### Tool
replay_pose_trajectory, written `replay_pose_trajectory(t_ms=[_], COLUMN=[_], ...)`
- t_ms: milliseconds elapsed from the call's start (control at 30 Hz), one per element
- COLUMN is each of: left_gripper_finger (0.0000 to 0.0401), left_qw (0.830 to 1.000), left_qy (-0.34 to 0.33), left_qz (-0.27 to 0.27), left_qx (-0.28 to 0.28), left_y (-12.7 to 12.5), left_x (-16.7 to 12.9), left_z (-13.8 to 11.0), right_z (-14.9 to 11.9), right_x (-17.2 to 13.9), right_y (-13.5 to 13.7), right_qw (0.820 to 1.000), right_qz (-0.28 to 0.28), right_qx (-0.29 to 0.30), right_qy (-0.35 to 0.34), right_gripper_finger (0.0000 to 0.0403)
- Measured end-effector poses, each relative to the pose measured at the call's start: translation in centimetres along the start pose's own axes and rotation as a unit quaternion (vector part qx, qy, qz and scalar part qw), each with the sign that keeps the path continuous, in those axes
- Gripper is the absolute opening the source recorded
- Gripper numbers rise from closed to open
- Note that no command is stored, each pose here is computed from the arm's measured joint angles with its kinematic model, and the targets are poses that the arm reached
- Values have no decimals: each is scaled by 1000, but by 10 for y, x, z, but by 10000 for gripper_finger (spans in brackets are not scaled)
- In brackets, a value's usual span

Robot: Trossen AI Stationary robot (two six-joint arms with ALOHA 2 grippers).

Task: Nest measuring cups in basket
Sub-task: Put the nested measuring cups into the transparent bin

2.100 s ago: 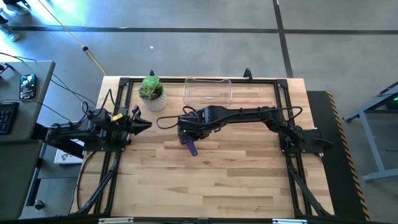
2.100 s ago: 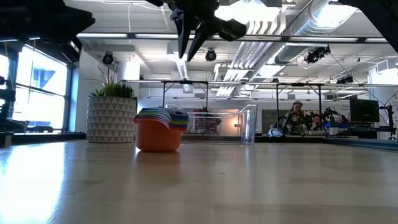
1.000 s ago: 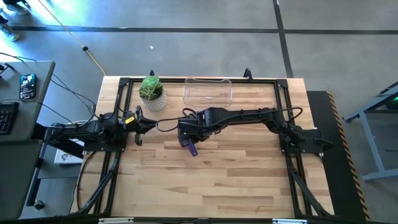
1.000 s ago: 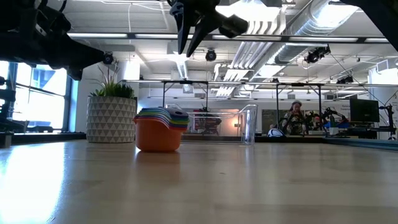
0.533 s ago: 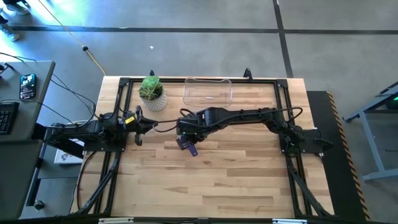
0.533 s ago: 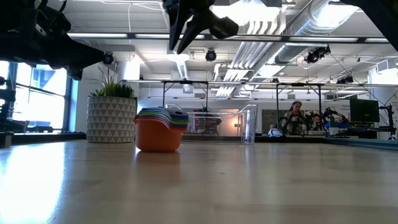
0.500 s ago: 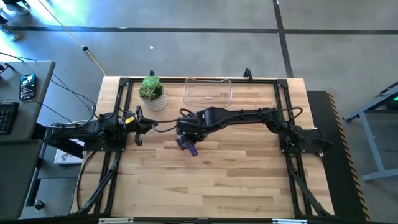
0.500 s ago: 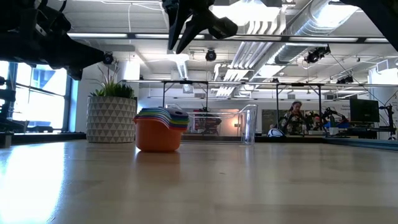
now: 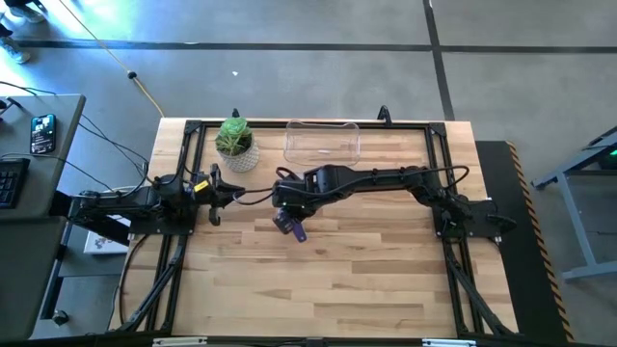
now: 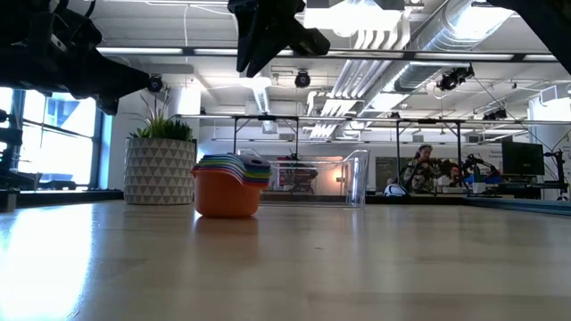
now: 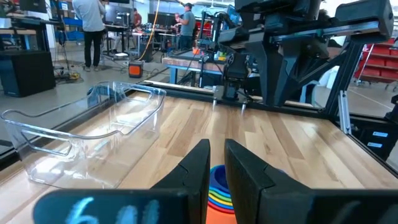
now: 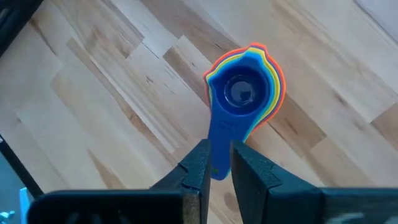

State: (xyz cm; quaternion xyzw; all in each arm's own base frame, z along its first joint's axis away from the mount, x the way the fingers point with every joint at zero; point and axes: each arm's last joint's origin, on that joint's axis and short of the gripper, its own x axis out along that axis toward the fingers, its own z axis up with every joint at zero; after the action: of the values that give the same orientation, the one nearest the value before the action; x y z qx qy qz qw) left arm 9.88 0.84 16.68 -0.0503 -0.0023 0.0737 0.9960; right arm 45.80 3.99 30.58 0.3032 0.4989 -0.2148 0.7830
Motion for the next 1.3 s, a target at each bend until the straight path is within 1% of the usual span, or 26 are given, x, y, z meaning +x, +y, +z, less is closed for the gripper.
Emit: replay_pose_trajectory(t_ms=[133,267,433,500,633,733,867,1000,1067,1300], left_gripper_finger=[37,37,37,37,37,37,37,37,37,37], left_qw=[1000,1000,1000,1000,1000,1000,1000,1000,1000,1000], left_qy=[0,0,0,0,0,0,0,0,0,0], left_qz=[0,0,0,0,0,0,0,0,0,0], left_qx=[0,0,0,0,0,0,0,0,0,0], left_y=[0,0,0,0,0,0,0,0,0,0], left_x=[0,0,0,0,0,0,0,0,0,0], left_z=[0,0,0,0,0,0,0,0,0,0], right_z=[-1,-2,-4,-5,-10,-13,-18,-22,-25,-31], right_x=[0,0,4,8,20,31,47,63,71,91], right_y=[0,1,1,1,-1,-2,-6,-9,-11,-14], right_qw=[1000,1000,1000,1000,999,998,997,995,995,993], right_qz=[-5,-14,-11,-9,-13,-9,-17,-17,-21,-4], right_qx=[-2,-3,2,13,20,35,61,80,84,100], right_qy=[-2,-10,2,10,33,42,54,55,57,56], right_gripper_finger=[70,106,168,197,259,302,342,357,358,358])
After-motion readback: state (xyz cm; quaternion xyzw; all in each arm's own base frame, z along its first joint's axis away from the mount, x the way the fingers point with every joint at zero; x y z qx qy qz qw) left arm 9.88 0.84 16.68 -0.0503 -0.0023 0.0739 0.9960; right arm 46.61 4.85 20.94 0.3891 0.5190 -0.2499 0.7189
